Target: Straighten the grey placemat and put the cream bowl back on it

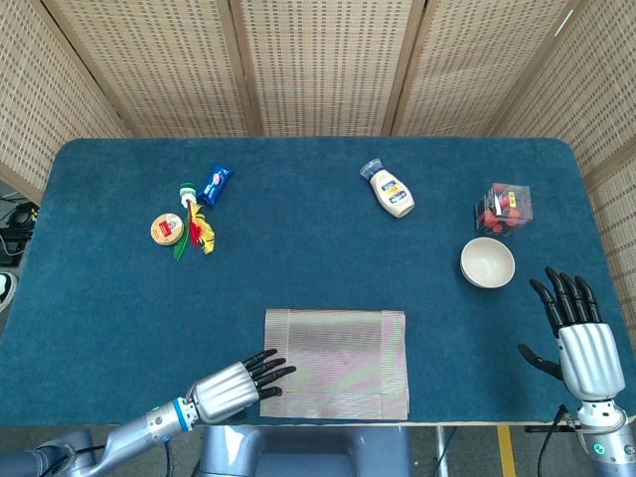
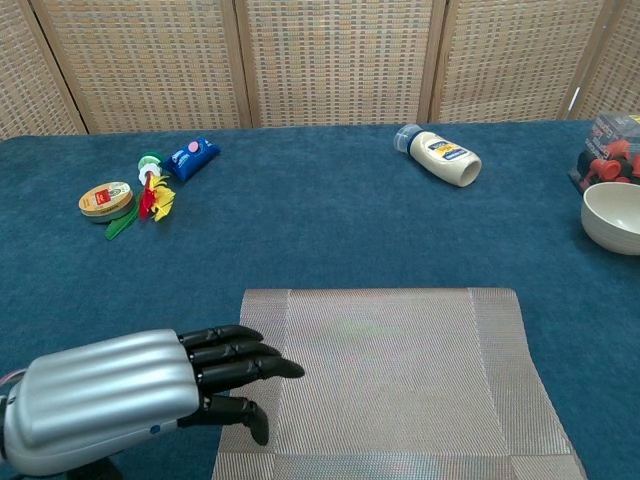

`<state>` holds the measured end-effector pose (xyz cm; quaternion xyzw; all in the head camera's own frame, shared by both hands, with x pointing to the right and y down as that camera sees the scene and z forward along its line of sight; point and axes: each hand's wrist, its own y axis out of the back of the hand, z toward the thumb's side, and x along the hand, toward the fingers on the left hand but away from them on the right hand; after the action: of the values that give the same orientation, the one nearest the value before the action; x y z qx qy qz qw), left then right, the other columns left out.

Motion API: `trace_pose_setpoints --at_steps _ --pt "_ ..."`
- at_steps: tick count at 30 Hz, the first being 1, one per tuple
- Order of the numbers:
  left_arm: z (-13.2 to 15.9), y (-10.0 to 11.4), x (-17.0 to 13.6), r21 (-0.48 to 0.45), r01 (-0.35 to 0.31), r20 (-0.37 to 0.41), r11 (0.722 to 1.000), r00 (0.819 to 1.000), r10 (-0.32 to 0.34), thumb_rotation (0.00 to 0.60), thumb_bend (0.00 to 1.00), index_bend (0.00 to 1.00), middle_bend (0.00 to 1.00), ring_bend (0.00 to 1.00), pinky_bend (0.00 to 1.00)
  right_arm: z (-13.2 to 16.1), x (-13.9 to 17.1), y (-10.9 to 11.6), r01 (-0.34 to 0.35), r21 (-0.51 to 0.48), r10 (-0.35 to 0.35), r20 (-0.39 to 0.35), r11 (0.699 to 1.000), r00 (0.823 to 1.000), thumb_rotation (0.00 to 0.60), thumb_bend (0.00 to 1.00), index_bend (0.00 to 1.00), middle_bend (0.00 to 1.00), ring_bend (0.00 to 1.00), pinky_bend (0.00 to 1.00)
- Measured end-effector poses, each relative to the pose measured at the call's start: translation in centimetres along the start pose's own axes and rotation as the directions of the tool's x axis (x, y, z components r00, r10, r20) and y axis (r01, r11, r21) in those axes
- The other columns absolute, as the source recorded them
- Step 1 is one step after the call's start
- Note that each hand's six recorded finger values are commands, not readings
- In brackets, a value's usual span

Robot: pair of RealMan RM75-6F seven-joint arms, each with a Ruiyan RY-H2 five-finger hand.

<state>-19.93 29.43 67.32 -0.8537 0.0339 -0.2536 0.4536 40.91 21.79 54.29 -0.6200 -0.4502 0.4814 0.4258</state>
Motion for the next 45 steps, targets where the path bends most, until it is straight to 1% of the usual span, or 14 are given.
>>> trace_pose_setpoints --at_steps 9,17,20,22,30,35,39,45 --pt "0.1 -0.5 2.5 0.012 0.006 0.027 1.000 1.000 -0.007 0.600 0.19 0.29 0.00 0.00 0.00 0.0 -0.1 0.1 0.003 -0.001 -0.003 0.000 1.000 1.000 0.600 0.00 0.14 0.00 0.00 0.00" --pt "0.7 -0.6 3.3 0.010 0.013 0.046 1.000 0.999 -0.014 0.600 0.19 0.29 0.00 0.00 0.00 0.0 -0.1 0.2 0.006 -0.004 -0.006 -0.001 1.000 1.000 0.600 0.00 0.15 0.00 0.00 0.00" --pt "1.1 -0.6 3.7 0.014 0.010 0.055 1.000 0.998 -0.011 0.600 0.23 0.30 0.00 0.00 0.00 0.1 -0.1 0.2 0.007 -0.005 -0.007 -0.003 1.000 1.000 0.600 0.00 0.15 0.00 0.00 0.00" --pt "1.5 -0.5 4.0 0.016 0.007 0.063 1.000 0.998 -0.008 0.600 0.27 0.30 0.00 0.00 0.00 0.1 -0.1 0.3 0.009 -0.007 -0.009 -0.003 1.000 1.000 0.600 0.00 0.15 0.00 0.00 0.00" --pt "2.0 -0.4 4.6 0.023 0.010 0.071 1.000 0.997 -0.012 0.600 0.33 0.31 0.00 0.00 0.00 0.3 0.0 0.4 0.011 -0.008 -0.011 -0.010 1.000 1.000 0.600 0.00 0.16 0.00 0.00 0.00" --pt "2.1 -0.7 4.7 0.024 0.019 0.068 1.000 0.997 -0.020 0.600 0.33 0.31 0.00 0.00 0.00 0.4 0.1 0.5 0.014 -0.012 -0.014 -0.012 1.000 1.000 0.600 0.00 0.16 0.00 0.00 0.00" --pt "2.6 -0.7 4.7 -0.004 0.022 0.078 1.000 0.997 -0.021 0.600 0.33 0.31 0.00 0.00 0.00 0.4 0.1 0.7 0.017 -0.013 -0.017 -0.013 1.000 1.000 0.600 0.00 0.18 0.00 0.00 0.00" --pt "3.3 -0.7 5.0 -0.021 0.023 0.092 1.000 0.995 -0.021 0.600 0.33 0.31 0.00 0.00 0.00 0.5 0.1 0.7 0.017 -0.013 -0.017 -0.015 1.000 1.000 0.600 0.00 0.19 0.00 0.00 0.00"
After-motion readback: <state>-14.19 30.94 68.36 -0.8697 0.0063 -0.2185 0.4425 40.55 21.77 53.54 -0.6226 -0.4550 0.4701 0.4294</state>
